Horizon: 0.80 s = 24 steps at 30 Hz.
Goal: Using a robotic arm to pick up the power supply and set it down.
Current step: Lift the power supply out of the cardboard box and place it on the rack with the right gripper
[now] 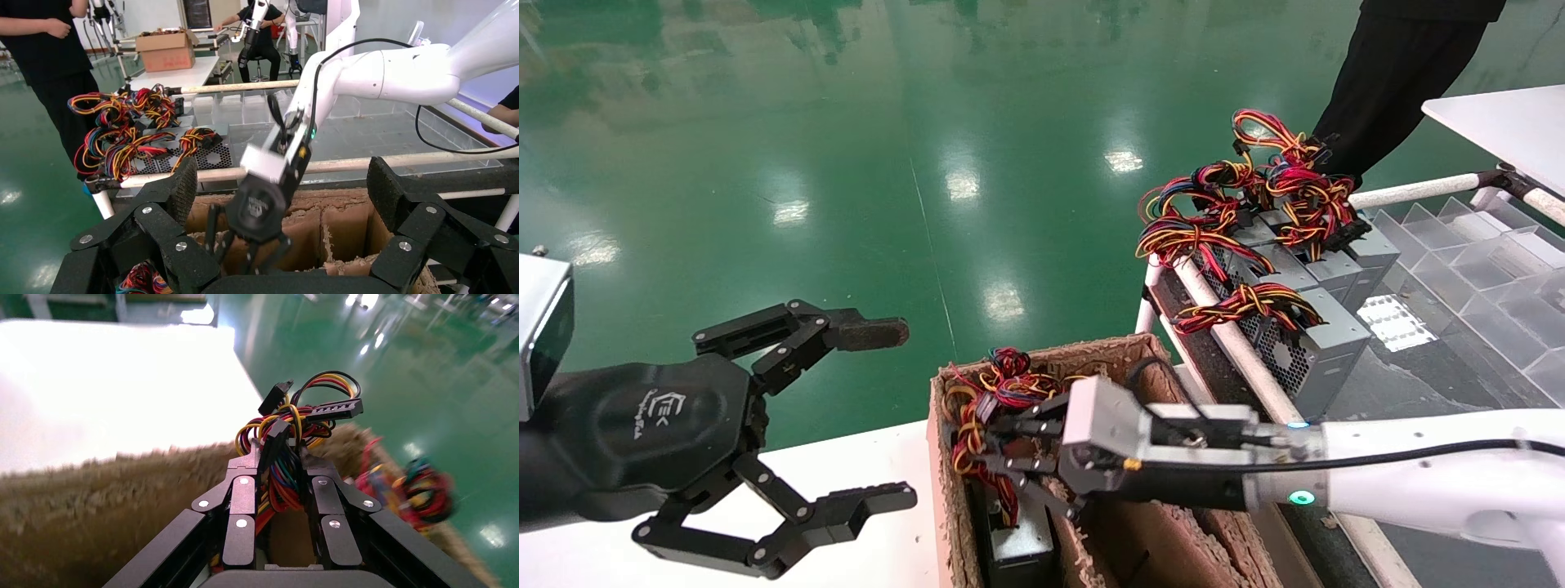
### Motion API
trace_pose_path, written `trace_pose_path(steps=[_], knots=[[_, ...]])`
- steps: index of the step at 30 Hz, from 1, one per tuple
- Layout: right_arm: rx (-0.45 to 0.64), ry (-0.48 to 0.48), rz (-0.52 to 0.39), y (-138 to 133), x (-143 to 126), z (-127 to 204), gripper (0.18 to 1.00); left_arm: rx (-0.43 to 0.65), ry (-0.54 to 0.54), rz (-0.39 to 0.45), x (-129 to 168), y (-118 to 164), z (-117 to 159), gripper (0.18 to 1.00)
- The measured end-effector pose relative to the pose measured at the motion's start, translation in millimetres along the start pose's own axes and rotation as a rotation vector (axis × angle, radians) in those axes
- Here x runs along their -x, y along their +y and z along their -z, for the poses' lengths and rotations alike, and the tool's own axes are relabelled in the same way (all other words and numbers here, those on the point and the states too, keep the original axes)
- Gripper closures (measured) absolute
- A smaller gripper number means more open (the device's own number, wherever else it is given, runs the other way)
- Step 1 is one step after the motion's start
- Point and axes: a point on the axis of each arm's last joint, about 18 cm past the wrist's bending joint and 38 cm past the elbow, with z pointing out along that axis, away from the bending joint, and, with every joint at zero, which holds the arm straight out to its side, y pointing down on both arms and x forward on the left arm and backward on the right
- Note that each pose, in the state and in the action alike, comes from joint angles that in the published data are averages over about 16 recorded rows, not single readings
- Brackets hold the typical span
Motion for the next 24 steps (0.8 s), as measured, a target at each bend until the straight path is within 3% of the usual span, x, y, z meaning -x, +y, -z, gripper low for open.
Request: trace_pose_path(steps=[12, 24], knots=[[-0.164, 0.111, -0.029, -37, -22, 53, 0.886, 0.000, 0.000, 0.000, 0, 0, 0, 0.184], [-0.291, 0.206, 0.003, -82, -46, 117, 0.886, 0.000, 0.000, 0.000, 0, 0, 0, 0.184]])
